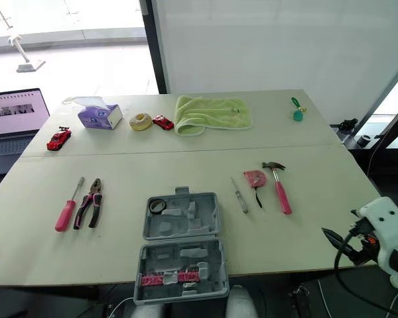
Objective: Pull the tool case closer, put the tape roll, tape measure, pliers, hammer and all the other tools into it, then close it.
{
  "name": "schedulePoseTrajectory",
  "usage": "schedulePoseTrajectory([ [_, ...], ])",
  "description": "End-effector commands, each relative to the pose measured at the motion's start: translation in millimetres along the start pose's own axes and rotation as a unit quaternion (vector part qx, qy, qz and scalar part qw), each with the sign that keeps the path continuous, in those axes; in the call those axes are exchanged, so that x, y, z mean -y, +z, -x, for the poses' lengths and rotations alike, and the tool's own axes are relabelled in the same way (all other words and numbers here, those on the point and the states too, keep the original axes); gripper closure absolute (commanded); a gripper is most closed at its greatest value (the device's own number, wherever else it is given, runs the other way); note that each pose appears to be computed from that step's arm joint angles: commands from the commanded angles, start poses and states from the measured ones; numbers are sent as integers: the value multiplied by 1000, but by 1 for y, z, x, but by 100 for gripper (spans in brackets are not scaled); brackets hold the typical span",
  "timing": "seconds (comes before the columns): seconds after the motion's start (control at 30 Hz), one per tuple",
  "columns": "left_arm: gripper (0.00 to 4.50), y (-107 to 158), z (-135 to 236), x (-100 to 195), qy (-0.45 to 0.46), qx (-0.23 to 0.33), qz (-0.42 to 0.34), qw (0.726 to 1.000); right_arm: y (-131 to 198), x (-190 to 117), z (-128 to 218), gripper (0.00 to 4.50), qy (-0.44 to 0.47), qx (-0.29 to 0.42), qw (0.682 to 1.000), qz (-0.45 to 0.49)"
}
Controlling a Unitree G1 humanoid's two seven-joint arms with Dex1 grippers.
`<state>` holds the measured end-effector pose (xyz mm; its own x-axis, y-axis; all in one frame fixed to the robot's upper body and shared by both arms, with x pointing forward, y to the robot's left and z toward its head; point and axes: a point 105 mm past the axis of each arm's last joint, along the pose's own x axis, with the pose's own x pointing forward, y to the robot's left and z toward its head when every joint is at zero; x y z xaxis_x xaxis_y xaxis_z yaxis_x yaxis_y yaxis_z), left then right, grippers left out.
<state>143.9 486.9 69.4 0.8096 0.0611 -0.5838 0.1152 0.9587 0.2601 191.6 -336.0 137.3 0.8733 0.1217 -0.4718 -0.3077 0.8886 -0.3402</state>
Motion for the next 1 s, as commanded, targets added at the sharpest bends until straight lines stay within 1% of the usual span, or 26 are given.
schedulePoseTrajectory([
  [0.03,2,14,10,-14,26,21,-17,999,3,9,8,0,-16,10,1000,14],
  [0.2,2,19,-4,-2,-10,27,-25,999,5,-4,3,0,7,12,1000,16],
  [0.33,2,29,-25,26,-78,43,-33,995,12,-17,4,0,19,19,1000,15],
  [0.43,2,42,-38,59,-145,63,-41,987,20,-30,3,0,30,28,999,9],
  [0.53,2,70,-54,135,-266,96,-55,958,31,-57,-7,0,37,48,998,-31],
  [0.57,2,77,-56,156,-294,104,-60,948,35,-67,-11,0,42,52,997,-40],
  [0.6,2,85,-57,171,-310,115,-62,942,38,-75,-16,0,39,53,997,-47],
  [0.67,2,108,-55,201,-347,159,-63,922,44,-88,-31,0,15,59,996,-63],
  [0.73,2,125,-52,215,-353,199,-60,912,46,-93,-41,0,-10,56,995,-79],
  [0.77,2,135,-48,227,-362,227,-68,902,47,-94,-48,0,-33,55,993,-94],
  [0.83,2,151,-30,258,-417,275,-107,860,53,-107,-68,0,-67,51,990,-117],
  [0.87,2,154,-24,266,-443,277,-116,845,54,-109,-77,0,-90,43,987,-126],
  [0.97,2,156,-11,279,-496,264,-119,819,51,-106,-97,0,-140,19,980,-140],
  [1.0,2,158,-6,282,-509,271,-116,809,50,-105,-103,0,-145,13,979,-145],
])
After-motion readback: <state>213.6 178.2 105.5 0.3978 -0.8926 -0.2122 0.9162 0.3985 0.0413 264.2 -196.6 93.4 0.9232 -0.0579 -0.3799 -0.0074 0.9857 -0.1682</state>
